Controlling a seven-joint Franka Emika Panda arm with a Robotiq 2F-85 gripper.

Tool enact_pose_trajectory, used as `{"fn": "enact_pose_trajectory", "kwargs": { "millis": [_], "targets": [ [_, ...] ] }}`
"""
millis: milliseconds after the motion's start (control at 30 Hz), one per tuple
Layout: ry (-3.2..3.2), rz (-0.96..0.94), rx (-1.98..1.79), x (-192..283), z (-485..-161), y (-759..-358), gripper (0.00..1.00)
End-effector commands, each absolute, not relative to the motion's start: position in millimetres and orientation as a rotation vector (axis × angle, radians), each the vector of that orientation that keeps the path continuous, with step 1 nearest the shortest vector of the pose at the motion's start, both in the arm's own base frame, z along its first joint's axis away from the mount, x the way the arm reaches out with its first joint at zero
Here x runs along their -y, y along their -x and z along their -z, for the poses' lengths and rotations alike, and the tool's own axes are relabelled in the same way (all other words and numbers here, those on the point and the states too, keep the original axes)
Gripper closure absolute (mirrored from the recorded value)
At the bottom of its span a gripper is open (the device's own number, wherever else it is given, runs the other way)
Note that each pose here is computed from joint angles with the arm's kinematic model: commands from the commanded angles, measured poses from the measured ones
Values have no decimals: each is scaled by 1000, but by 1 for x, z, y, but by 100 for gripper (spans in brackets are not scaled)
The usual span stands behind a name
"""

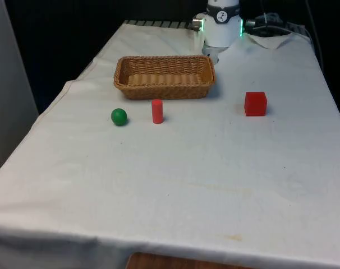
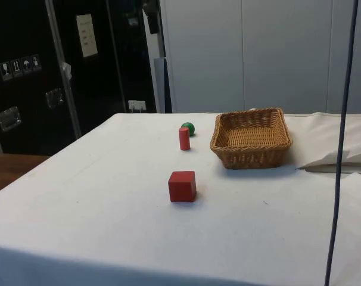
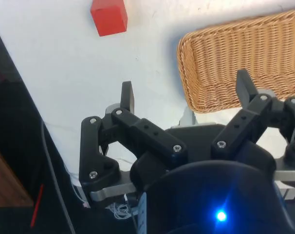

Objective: Pick up the object to the left of the cylinder and place it into the basket.

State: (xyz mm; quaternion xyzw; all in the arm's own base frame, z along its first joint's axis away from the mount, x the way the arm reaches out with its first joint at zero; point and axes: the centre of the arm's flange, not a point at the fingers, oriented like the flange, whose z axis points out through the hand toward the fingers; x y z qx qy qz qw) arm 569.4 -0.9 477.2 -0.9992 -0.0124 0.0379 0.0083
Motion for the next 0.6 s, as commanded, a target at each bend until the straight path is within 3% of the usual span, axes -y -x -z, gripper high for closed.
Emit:
{"fn": "enact_pose_trajectory", "kwargs": {
  "millis": [0,567],
  "targets": [
    [3120,-113,39,-1,-474,-571,0],
    [3126,-55,30,-18,-447,-561,0]
  ]
}}
